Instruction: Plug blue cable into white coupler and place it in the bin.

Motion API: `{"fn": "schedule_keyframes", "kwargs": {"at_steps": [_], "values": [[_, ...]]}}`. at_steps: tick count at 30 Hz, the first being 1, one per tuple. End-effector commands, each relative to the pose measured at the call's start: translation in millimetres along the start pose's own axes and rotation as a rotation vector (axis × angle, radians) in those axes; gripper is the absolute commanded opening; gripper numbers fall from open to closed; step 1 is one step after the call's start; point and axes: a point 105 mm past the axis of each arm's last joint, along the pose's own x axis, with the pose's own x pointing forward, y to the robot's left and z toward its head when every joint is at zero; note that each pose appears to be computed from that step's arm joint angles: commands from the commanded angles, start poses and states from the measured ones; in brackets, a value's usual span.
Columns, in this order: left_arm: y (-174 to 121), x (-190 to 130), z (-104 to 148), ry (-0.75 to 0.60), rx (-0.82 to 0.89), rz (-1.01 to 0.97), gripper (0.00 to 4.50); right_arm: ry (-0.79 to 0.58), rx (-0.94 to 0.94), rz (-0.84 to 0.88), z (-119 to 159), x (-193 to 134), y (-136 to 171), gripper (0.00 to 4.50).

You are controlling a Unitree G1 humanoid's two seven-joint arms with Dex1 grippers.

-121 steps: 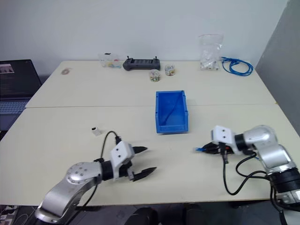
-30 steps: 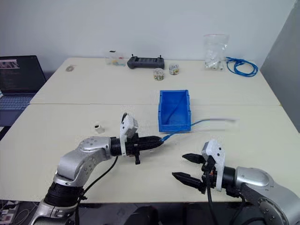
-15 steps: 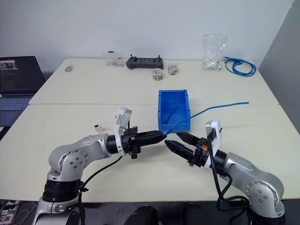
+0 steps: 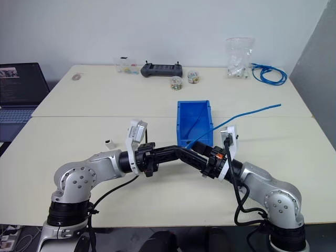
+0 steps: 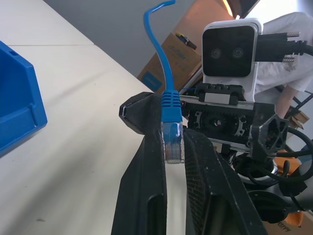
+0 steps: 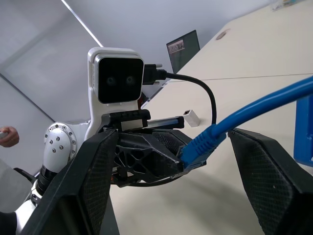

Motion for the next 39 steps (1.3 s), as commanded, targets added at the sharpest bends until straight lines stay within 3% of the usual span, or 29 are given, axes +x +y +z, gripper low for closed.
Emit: {"fn": "schedule_keyframes", "kwargs": {"at_steps": [1,8,16,28,30,39], "values": [[-10,-2,12,-0.023,0.05,-0.02,0.23,-0.045,0.003,0.042,11,0,5,3.45],[-12,-4,10,-0.02,0.034,-0.024,0.23,-0.061,0.036,0.065,14,-1,7,1.77],[-15,-8,7,-0.008,0.022,-0.029,0.23,-0.062,0.067,0.089,16,-2,9,0.31],[-12,-7,6,-0.009,0.085,0.01,0.23,-0.019,0.074,0.109,13,-6,12,0.2],[-6,-7,6,-0.008,0.116,0.053,0.93,-0.016,0.072,0.107,13,-6,12,0.19],[-1,-12,4,0.011,0.271,0.142,2.71,0.005,0.046,0.091,10,-5,9,0.18]]}}
